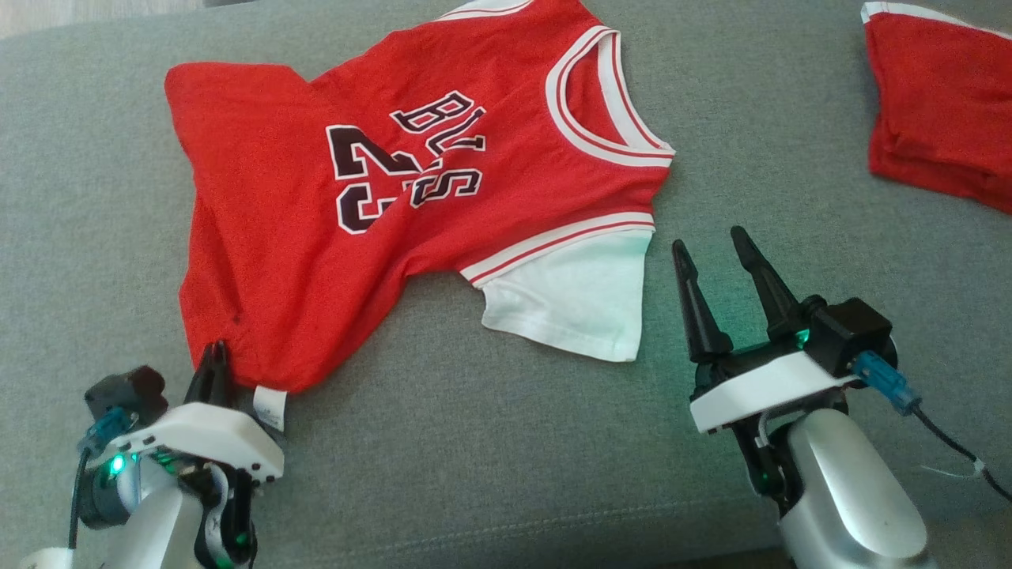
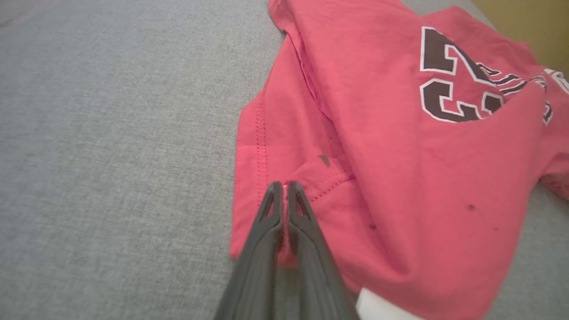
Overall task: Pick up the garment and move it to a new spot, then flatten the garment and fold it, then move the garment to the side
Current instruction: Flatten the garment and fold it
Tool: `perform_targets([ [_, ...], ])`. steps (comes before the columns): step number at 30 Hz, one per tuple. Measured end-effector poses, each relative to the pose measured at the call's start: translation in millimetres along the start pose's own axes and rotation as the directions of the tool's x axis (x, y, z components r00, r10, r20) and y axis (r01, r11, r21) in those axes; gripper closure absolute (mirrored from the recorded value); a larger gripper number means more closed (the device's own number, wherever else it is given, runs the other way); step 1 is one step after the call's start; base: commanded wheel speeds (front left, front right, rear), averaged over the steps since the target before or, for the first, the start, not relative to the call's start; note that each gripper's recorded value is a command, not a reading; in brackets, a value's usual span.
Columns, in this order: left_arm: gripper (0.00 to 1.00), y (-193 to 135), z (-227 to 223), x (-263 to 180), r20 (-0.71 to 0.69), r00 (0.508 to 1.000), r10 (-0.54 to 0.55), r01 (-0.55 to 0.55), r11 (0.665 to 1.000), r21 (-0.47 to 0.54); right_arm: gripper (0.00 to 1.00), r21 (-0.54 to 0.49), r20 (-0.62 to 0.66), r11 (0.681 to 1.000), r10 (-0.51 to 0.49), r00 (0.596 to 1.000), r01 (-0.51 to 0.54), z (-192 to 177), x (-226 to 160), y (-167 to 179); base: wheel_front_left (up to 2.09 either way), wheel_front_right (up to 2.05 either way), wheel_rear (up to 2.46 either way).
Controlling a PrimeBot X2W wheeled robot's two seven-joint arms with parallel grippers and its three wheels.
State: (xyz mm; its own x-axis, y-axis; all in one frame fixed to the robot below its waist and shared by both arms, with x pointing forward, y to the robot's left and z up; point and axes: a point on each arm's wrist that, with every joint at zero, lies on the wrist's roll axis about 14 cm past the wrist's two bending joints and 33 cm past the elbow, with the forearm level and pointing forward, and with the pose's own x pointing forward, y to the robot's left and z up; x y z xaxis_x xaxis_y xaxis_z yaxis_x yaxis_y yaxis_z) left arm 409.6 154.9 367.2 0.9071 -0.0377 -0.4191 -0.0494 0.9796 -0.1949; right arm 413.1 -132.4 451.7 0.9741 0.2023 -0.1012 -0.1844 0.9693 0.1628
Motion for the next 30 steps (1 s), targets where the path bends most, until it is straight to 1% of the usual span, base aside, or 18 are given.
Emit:
perform_targets([
  [1, 1.00, 0.2, 0.4, -0.1, 0.002, 1.000, 0.001, -0.001, 1.000, 0.000, 0.00, 0.000, 0.004, 1.000, 0.000, 1.000, 0.000, 1.1, 1.0, -0.1, 0.00, 0.00, 0.00],
  [8, 1.00, 2.0, 1.4, -2.4, 0.006, 1.000, 0.003, -0.003, 1.000, 0.000, 0.00, 0.004, 0.003, 1.000, 0.009, 1.000, -0.009, -0.8, 3.4, 2.6, 0.00, 0.00, 0.00],
  [13, 1.00, 5.4, 27.4, -5.3, 0.104, 0.994, 0.018, -0.017, 1.000, -0.012, 0.00, 0.004, 0.005, 1.000, 0.013, 1.000, -0.013, -0.1, 4.1, 4.0, 0.00, 0.00, 0.00],
  [17, 1.00, 25.7, 53.0, -18.8, 0.204, 0.976, 0.083, -0.079, 0.997, -0.026, 0.00, 0.005, 0.014, 1.000, 0.017, 1.000, -0.017, 3.0, 5.6, 5.8, 0.00, 0.00, 0.00],
  [18, 1.00, 38.5, 65.1, -28.4, 0.249, 0.961, 0.122, -0.118, 0.993, -0.029, 0.00, 0.004, 0.017, 1.000, 0.026, 1.000, -0.026, 4.2, 6.7, 8.8, 0.00, 0.00, 0.00],
  [22, 1.00, 62.2, 81.2, -49.2, 0.311, 0.928, 0.204, -0.199, 0.979, -0.047, 0.00, 0.004, 0.023, 0.999, 0.046, 0.999, -0.046, 6.4, 9.0, 15.7, 0.00, 0.00, 0.00],
  [25, 1.00, 79.2, 69.5, -64.2, 0.287, 0.922, 0.259, -0.255, 0.966, -0.054, 0.00, 0.003, 0.024, 0.998, 0.061, 0.998, -0.062, 7.1, 10.4, 21.1, 0.00, 0.00, 0.00],
  [30, 1.00, 96.3, 35.4, -76.3, 0.196, 0.924, 0.329, -0.320, 0.944, -0.077, 0.00, -0.001, 0.025, 0.997, 0.079, 0.997, -0.079, 8.8, 11.2, 27.5, 0.00, 0.00, 0.00],
])
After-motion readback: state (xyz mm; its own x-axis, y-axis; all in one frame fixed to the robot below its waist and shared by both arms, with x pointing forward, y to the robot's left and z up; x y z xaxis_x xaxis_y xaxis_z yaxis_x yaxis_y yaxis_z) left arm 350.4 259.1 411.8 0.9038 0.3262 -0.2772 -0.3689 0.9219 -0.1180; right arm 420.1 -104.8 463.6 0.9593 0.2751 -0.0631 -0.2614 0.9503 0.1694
